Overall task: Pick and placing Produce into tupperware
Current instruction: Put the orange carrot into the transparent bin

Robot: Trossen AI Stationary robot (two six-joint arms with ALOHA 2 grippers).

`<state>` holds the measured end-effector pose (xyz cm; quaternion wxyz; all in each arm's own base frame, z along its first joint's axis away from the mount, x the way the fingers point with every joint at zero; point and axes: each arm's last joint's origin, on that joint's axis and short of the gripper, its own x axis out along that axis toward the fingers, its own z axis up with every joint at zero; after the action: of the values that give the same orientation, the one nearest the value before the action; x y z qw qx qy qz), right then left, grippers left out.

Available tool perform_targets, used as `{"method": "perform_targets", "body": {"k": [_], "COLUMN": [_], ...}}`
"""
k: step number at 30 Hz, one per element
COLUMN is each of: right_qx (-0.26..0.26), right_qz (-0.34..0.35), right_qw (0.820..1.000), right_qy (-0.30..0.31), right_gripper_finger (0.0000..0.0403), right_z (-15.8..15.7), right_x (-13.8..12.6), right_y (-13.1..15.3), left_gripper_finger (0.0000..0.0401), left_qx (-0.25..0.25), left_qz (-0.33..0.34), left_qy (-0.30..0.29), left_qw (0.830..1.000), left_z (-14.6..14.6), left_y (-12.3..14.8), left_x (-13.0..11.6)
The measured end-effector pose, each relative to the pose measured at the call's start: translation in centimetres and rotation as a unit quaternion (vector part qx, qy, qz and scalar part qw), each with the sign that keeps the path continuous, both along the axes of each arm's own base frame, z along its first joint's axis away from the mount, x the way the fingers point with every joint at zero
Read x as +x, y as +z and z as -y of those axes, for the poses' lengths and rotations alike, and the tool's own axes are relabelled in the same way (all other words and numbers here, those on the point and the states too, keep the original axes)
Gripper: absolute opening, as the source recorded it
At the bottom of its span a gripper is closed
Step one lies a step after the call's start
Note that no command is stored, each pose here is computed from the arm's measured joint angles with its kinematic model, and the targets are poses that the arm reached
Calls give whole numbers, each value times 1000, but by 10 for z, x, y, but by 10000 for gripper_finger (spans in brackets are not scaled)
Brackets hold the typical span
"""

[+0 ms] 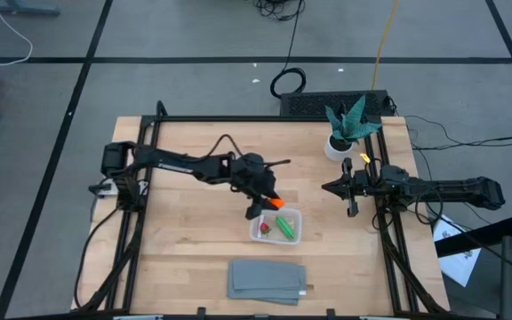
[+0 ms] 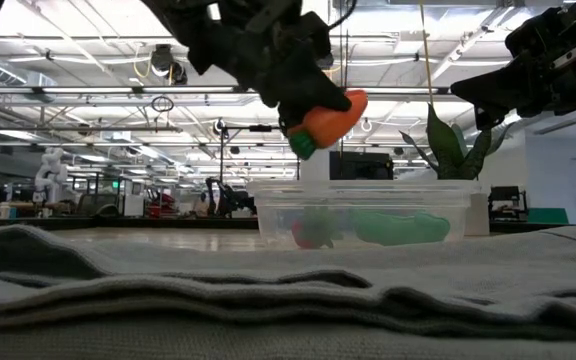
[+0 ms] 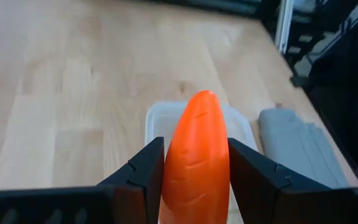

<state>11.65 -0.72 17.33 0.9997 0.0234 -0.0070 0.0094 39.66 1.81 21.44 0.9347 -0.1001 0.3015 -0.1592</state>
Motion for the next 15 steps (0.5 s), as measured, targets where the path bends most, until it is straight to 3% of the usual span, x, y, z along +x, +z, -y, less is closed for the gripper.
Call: {"method": "perform_targets", "body": {"k": [15], "right_qx": [0], "right_qz": [1], "right_qw": [1000], "right_qy": [0], "right_gripper_finger": [0], "right_z": [0], "right_x": [0], "right_y": [0], "left_gripper_finger": [150], "left_qx": [10], "left_qz": [-60], "left_qy": [-9], "left_qw": [998], "left_z": [20], "left_y": [-40], "left_x": [13]}}
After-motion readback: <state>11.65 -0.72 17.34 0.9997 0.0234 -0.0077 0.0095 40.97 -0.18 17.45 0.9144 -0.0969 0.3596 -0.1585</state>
